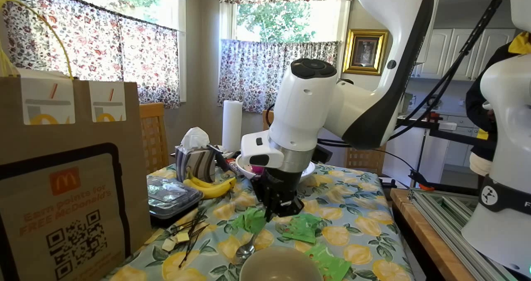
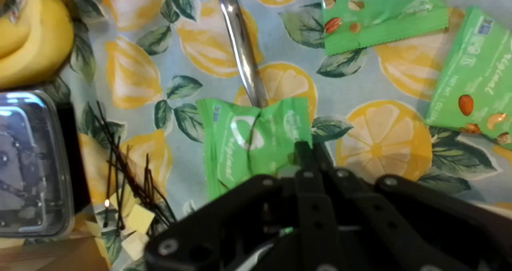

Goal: Put one green sachet on the silver spoon then use the spoon to place the sachet in the grey bowl.

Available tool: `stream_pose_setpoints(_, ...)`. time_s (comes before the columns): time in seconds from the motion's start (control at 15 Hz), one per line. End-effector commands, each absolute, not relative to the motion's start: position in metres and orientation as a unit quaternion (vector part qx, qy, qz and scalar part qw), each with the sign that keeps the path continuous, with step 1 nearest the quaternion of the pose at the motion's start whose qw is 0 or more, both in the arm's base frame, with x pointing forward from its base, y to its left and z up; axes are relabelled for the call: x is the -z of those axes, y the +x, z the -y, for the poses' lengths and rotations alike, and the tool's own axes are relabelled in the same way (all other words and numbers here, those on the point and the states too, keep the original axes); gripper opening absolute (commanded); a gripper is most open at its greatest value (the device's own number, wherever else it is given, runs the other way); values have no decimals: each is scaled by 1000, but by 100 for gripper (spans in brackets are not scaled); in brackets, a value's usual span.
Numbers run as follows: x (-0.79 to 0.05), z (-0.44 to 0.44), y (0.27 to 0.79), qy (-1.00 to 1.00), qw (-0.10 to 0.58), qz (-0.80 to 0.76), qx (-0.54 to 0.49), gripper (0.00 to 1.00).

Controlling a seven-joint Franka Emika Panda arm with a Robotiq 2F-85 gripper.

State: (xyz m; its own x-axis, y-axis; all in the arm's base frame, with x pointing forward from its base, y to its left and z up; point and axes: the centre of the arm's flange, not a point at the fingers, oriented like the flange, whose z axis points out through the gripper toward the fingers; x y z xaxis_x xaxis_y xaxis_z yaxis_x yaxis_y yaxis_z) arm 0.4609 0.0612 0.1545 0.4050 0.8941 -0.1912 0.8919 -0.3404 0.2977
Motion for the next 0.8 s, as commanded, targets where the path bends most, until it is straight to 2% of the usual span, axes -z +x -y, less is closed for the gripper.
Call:
stream_pose_setpoints(0.0,-140,-63,479,801,171,-575,-3,0)
stream_pose_setpoints(0.73,-115,-76,490,780,161,-604,12,0)
